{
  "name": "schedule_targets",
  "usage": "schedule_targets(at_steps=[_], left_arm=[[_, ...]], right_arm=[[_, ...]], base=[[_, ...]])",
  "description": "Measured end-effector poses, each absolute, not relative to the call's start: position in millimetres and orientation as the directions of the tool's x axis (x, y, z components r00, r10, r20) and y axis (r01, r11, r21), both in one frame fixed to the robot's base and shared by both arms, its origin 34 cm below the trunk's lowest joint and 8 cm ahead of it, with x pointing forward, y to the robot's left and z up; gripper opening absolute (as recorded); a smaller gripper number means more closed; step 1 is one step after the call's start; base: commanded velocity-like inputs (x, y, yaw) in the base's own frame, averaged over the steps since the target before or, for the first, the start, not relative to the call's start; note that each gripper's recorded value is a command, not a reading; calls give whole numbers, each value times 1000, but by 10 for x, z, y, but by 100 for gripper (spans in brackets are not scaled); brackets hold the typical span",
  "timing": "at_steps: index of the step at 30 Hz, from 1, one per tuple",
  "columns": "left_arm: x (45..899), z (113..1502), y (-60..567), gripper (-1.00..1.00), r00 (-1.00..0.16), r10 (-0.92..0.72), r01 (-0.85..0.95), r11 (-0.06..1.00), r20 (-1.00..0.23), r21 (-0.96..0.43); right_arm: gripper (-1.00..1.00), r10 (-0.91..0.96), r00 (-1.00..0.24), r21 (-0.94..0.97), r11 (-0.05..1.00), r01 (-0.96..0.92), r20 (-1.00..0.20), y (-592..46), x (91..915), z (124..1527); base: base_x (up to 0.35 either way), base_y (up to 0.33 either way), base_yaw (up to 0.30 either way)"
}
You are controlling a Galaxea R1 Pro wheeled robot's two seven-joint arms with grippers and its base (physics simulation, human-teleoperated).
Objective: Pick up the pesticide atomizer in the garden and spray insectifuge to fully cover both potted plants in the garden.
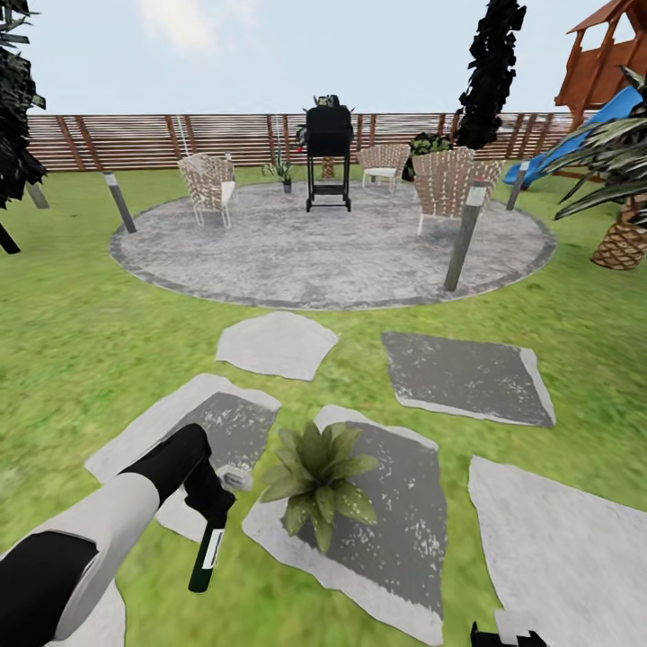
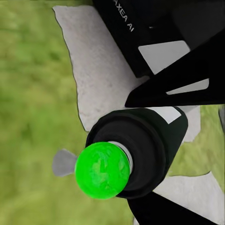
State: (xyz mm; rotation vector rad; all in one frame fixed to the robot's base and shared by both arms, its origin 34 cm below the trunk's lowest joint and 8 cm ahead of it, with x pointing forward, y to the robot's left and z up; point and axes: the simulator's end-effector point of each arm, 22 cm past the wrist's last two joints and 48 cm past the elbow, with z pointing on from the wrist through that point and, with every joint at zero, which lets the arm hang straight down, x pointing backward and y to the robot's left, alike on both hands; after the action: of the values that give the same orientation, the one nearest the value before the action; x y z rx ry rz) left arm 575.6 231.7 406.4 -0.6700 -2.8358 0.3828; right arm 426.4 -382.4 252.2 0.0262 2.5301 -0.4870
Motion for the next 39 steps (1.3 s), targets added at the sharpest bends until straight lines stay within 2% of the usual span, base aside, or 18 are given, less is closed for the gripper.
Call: schedule_targets(at_steps=[13,18,23,39], left_arm=[[5380,3815,2387,-100,-861,473,406,860,187,-310],[5353,3797,2416,-100,-860,472,404,861,192,-308],[5348,3796,2429,-100,-861,469,401,863,195,-308],[5356,3800,2375,-100,-859,475,407,859,190,-311]], right_arm=[[100,-81,-844,-338,933,122,-530,-3831,4267,2523],[100,-81,-844,-337,933,122,-530,-3830,4267,2522],[100,-83,-844,-337,934,120,-530,-3828,4268,2521],[100,-80,-845,-336,934,121,-529,-3818,4264,2518]], base=[[67,62,-277],[-77,69,-91],[-152,241,-100],[16,317,-293]])
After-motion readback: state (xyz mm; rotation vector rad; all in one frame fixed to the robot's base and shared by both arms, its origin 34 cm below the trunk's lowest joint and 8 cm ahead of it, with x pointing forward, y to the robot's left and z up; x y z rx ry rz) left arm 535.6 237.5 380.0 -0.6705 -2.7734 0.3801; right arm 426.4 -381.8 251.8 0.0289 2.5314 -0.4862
